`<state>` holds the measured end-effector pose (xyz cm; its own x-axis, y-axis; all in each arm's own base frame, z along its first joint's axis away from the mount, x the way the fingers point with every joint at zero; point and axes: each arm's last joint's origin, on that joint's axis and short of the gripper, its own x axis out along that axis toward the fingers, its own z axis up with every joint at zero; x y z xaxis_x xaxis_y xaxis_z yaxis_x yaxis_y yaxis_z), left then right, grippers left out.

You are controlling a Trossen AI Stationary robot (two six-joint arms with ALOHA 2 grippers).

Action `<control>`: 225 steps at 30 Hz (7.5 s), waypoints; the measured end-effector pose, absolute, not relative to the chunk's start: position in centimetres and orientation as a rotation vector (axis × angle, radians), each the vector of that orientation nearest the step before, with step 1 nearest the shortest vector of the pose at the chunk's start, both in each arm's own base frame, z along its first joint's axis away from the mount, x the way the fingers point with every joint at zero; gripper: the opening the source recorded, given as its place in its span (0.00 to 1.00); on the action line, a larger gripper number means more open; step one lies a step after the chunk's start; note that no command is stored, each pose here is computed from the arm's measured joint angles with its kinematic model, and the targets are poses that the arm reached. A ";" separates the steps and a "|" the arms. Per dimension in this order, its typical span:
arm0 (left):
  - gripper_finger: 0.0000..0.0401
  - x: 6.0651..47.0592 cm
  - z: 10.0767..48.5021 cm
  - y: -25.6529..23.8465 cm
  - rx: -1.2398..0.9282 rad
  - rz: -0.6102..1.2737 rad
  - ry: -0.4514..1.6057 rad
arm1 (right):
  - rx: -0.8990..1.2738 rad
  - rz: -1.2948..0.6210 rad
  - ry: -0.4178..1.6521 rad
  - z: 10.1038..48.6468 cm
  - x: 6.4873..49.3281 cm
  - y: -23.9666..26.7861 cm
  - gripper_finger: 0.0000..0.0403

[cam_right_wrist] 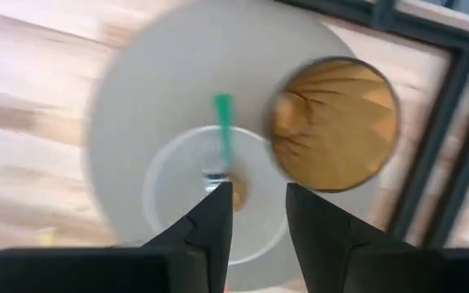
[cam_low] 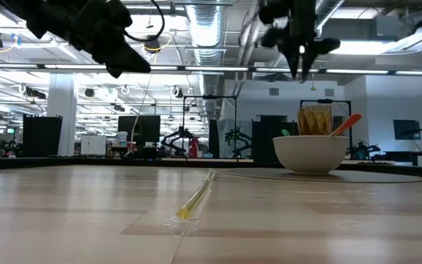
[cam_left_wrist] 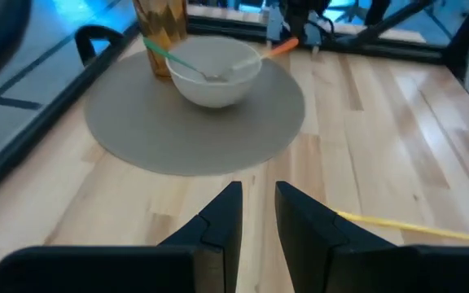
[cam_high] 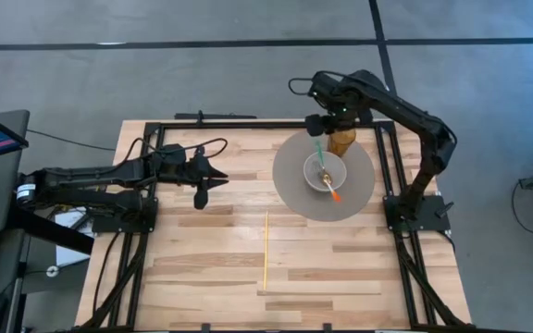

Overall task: Pick & Place Utensil
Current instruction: Put the yellow straw into the brown cup on the gray mat

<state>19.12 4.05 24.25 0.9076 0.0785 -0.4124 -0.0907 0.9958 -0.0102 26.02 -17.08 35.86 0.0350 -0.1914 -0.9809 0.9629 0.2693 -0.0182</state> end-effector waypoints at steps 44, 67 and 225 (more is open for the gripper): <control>0.19 18.6 17.1 -0.6 -0.248 -0.143 0.391 | 0.733 -0.541 0.478 21.6 35.7 10.0 0.27; 0.19 18.2 16.3 -0.6 -0.254 -0.137 0.432 | 0.779 -0.797 0.983 15.7 44.2 7.7 0.24; 0.19 18.8 18.2 -0.4 -0.168 -0.135 0.206 | -0.086 -1.342 0.249 30.3 23.0 -14.7 0.02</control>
<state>18.75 -0.39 18.20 0.9699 -0.1504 -0.1916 0.1160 0.9769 -0.1798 23.03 -14.69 30.30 0.2049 -0.9702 -0.1292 0.9518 0.2283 -0.2047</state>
